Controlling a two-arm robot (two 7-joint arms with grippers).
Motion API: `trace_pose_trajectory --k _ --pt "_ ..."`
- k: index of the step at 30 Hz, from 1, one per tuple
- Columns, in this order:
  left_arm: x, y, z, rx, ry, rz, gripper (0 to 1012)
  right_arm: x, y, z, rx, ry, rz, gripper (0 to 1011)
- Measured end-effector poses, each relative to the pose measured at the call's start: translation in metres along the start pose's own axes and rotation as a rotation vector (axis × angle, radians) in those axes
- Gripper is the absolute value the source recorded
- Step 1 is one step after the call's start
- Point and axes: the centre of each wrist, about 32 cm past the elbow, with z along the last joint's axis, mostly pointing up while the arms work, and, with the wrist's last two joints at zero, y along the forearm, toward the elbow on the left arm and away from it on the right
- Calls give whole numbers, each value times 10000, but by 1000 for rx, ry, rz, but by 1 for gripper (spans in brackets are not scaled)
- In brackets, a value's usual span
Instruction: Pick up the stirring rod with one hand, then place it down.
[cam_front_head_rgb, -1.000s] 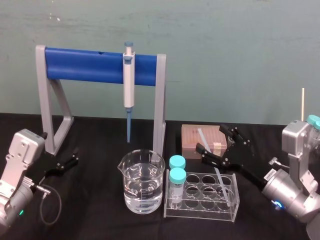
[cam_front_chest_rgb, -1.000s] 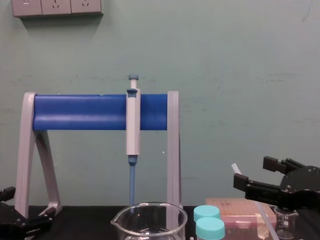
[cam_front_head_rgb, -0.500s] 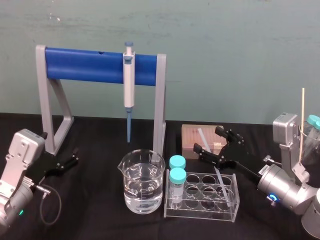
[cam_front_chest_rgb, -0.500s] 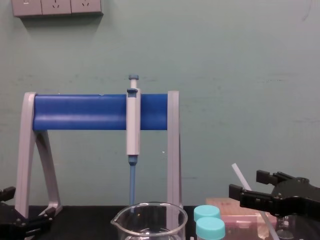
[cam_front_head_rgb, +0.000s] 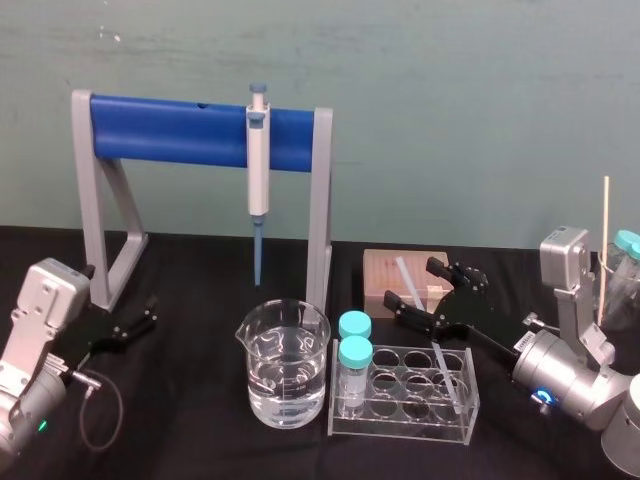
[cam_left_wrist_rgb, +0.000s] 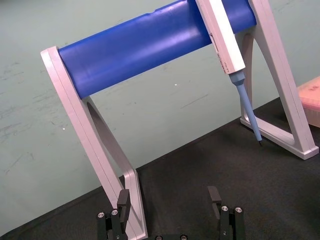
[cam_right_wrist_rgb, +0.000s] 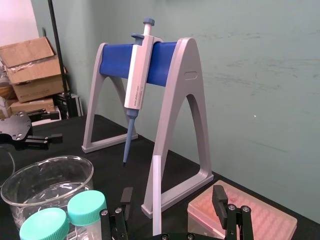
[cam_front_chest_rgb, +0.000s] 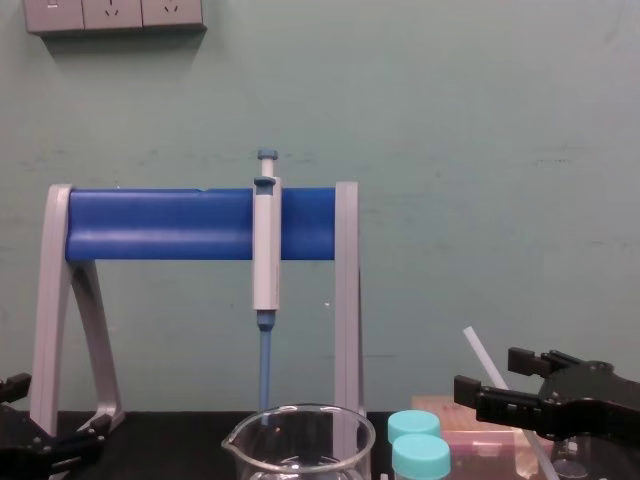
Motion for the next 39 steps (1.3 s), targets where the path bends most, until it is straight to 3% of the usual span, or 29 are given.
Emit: trace_pose_trajectory --k 15,25,39 --pt "0 0 0 0 0 0 1000 -2 1 1 0 1 1 984" --pt "0 0 0 0 0 0 1000 0 -1 1 0 1 0 724" --pt "0 0 0 0 0 0 1000 -1 -1 0 1 1 0 260"
